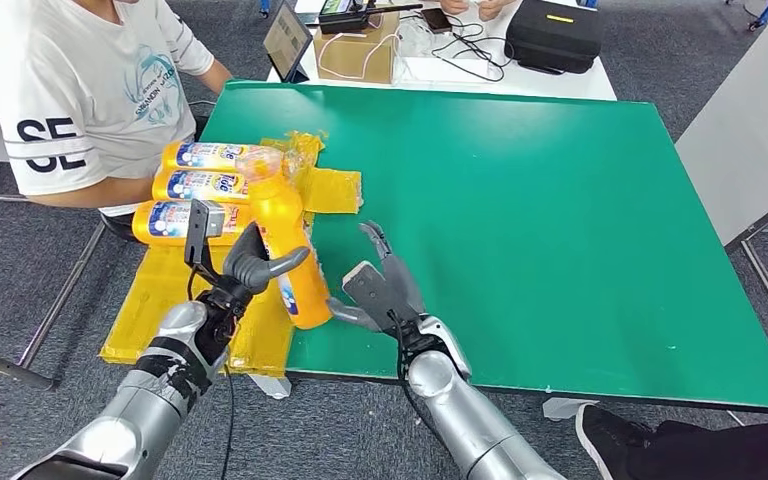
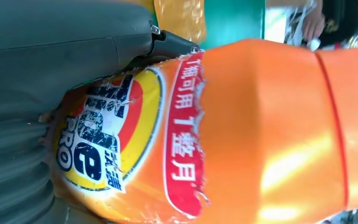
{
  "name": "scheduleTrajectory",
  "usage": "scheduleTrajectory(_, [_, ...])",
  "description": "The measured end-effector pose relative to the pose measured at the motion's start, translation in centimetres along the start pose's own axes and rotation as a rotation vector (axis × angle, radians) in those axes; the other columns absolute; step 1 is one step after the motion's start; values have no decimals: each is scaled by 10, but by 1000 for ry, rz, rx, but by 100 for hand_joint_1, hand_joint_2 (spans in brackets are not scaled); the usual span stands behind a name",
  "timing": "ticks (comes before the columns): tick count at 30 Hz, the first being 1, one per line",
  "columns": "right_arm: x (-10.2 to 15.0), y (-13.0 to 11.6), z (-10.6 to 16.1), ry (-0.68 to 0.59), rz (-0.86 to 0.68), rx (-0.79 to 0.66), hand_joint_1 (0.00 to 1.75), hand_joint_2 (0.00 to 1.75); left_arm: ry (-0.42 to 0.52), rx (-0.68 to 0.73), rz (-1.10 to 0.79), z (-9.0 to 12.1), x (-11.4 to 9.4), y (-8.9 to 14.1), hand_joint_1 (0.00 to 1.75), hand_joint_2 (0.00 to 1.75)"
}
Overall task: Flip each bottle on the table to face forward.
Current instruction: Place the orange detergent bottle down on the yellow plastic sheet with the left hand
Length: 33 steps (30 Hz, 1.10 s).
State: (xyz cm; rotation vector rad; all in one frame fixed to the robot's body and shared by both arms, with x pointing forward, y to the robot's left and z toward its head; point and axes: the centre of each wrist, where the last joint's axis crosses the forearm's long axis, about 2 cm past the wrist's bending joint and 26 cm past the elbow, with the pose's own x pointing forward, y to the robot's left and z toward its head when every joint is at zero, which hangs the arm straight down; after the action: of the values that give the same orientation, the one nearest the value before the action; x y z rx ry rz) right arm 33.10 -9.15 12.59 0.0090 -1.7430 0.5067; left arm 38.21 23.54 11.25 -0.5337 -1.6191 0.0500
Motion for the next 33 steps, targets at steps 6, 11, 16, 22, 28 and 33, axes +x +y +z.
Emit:
scheduleTrajectory(6, [1,-4,-1,-9,0,-12,0,175,-5,11,-5,1,2,5,175,175])
scheduleTrajectory(11, [1,-7,0,-12,-12,-27,0,175,-15,50,-45,1,4,11,175,175])
scheduleTrajectory(16, [-2,-22,4,-25,-35,-86,0,175,-38,171,-406,0,19,42,175,175])
scheduleTrajectory(22, [-4,-45,7,-40,-55,-161,0,175,-22,239,-780,-2,44,79,175,175])
scheduleTrajectory(28, [-3,-52,7,-52,-56,-182,0,175,-5,250,-824,-1,49,91,175,175])
scheduleTrajectory(33, [-4,-55,8,-62,-62,-191,0,175,1,214,-938,-1,51,96,175,175])
